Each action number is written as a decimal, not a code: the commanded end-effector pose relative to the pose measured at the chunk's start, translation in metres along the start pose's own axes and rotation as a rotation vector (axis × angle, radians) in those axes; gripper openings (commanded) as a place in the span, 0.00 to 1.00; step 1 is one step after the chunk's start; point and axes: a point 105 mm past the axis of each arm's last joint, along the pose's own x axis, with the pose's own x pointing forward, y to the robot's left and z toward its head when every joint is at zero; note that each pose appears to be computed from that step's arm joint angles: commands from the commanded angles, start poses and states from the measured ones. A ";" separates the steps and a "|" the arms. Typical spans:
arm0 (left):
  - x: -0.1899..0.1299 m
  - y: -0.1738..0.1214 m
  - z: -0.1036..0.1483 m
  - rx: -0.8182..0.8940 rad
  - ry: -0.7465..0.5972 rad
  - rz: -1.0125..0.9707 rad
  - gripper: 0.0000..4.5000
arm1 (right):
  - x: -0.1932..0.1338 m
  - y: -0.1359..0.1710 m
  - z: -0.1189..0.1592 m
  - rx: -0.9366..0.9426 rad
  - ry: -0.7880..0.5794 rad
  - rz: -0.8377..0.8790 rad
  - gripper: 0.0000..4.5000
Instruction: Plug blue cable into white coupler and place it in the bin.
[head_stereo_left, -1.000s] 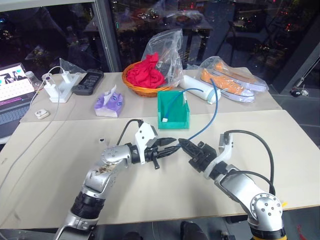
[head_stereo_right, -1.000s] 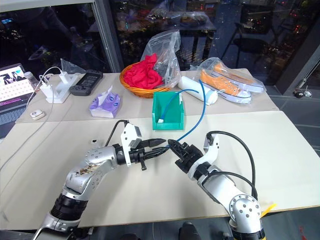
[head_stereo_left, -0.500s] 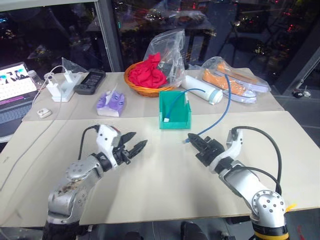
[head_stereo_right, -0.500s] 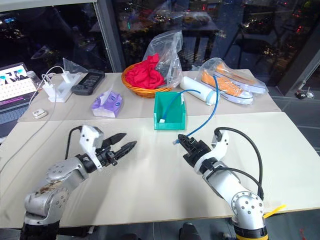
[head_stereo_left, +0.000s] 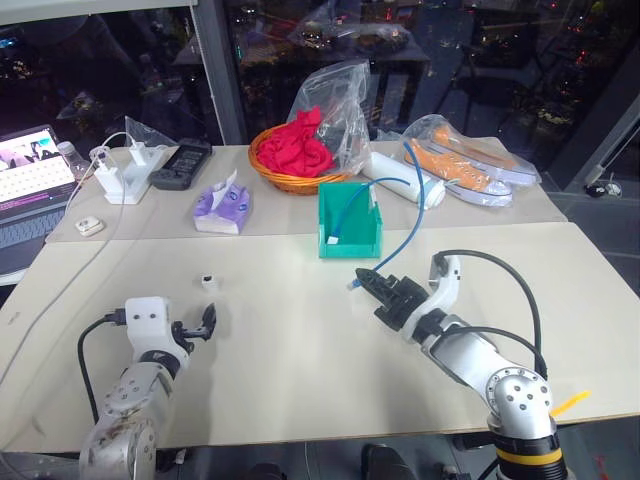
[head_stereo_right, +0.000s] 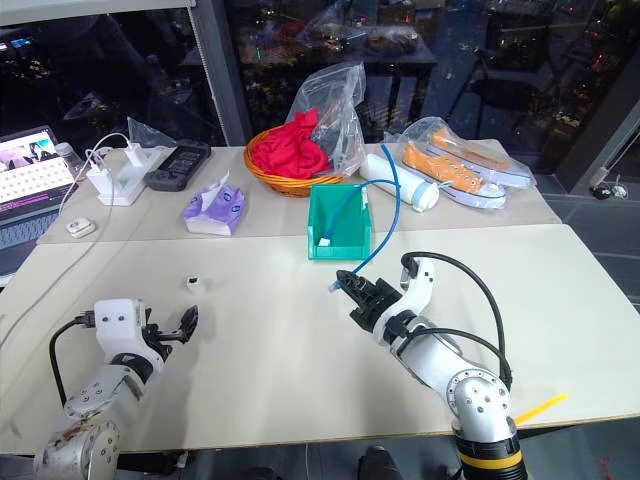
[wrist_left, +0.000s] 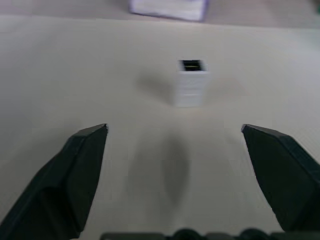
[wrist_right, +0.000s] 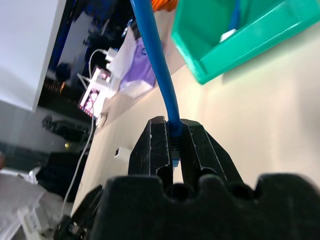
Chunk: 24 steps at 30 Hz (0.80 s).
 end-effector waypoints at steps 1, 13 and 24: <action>0.015 -0.005 0.003 0.032 -0.031 -0.055 0.99 | 0.002 0.011 0.004 -0.019 -0.013 0.047 0.00; 0.060 -0.016 -0.019 -0.094 0.051 -0.026 0.99 | -0.003 0.013 0.014 -0.033 -0.037 0.059 0.00; 0.053 -0.047 -0.020 -0.143 0.085 -0.021 0.35 | -0.005 0.015 0.014 -0.025 -0.043 0.057 0.00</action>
